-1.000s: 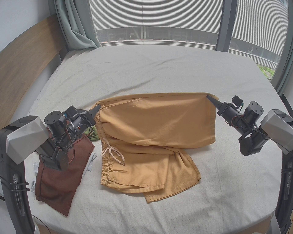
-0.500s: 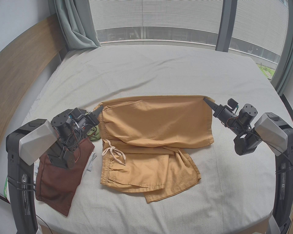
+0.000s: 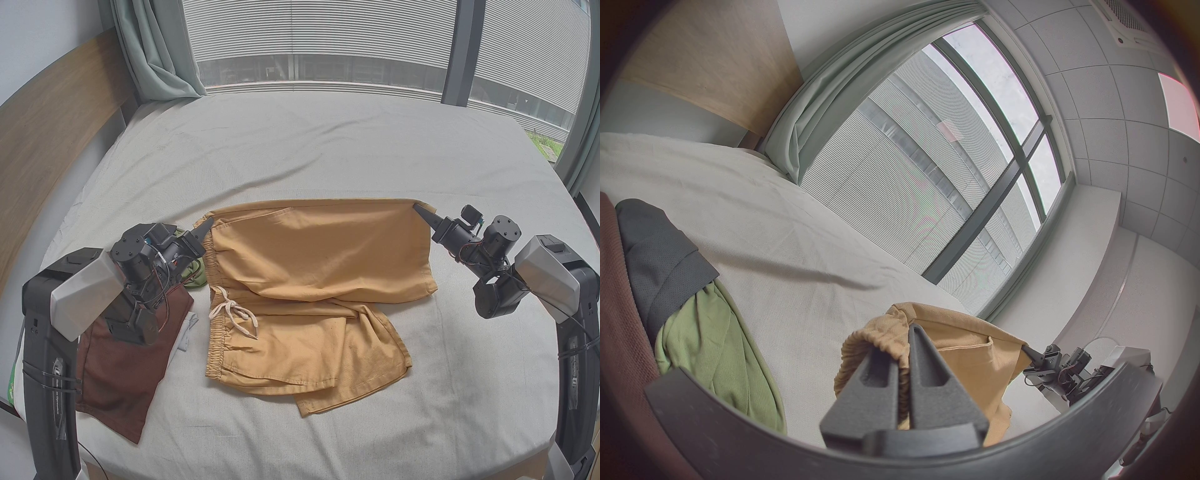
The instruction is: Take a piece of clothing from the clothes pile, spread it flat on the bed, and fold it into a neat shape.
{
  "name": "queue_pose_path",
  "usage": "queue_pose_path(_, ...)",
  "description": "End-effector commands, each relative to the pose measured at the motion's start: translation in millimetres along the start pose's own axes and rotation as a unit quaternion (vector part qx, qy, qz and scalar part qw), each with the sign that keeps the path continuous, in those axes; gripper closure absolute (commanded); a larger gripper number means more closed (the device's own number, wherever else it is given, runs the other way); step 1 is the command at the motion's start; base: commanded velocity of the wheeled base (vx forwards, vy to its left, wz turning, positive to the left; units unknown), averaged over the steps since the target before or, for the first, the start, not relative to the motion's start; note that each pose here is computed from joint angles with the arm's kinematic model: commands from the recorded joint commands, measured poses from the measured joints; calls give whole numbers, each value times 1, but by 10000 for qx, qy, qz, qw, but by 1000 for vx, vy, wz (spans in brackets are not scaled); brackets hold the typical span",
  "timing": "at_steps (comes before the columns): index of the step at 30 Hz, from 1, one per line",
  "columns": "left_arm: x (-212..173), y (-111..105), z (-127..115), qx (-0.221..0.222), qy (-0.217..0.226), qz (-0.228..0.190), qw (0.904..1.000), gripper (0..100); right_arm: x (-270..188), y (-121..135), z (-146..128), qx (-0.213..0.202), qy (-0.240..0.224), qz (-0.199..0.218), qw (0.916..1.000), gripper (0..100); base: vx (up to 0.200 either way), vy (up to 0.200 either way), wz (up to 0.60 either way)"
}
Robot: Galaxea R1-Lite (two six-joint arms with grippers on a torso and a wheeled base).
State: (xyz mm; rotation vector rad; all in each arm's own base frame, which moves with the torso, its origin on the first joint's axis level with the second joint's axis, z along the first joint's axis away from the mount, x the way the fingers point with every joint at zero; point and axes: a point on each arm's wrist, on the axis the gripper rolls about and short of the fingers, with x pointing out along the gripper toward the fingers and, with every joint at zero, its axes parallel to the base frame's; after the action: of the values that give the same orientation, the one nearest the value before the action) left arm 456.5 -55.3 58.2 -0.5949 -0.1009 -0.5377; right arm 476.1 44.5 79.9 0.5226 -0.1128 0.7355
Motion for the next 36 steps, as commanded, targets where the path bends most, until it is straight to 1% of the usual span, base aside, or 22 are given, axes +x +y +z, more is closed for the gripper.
queue_pose_path(1, 2, 3, -2, -67, -20, -9, 10000, 0, 1, -2, -2, -10, -9, 17, 10000, 0, 0, 0, 0)
queue_pose_path(7, 4, 1, 5, -304, -113, -27, 9995, 0, 3, -3, 3, -45, -75, 20, 10000, 0, 0, 0, 0)
queue_pose_path(11, 1, 0, 5, -341, -83, 26, 9994, 0, 0, -3, 5, -45, -78, -15, 10000, 0, 0, 0, 0)
queue_pose_path(15, -5, -5, 7, -375, -12, 75, 9993, 0, -7, 8, 8, 3, -10, -47, 10000, 0, 0, 0, 0)
queue_pose_path(16, -8, -8, 10, -386, 11, 93, 9992, 0, -11, 15, 8, 44, 40, -58, 10000, 0, 0, 0, 0)
queue_pose_path(22, -25, -20, 14, -465, 211, 197, 9985, 0, -26, 33, 5, 133, 205, -117, 9996, 0, 0, 0, 0)
queue_pose_path(23, -31, -23, 16, -479, 262, 237, 9982, 0, -32, 40, 4, 159, 295, -163, 9993, 0, 0, 0, 0)
queue_pose_path(30, -49, -28, 29, -463, 273, 399, 9978, 0, -49, 60, 0, 228, 586, -235, 9977, 0, 0, 0, 0)
queue_pose_path(32, -56, -32, 33, -458, 298, 427, 9976, 0, -53, 66, -1, 231, 660, -256, 9972, 0, 0, 0, 0)
queue_pose_path(36, -75, -46, 40, -454, 518, 363, 9970, 0, -64, 80, -3, 274, 820, -278, 9959, 0, 0, 0, 0)
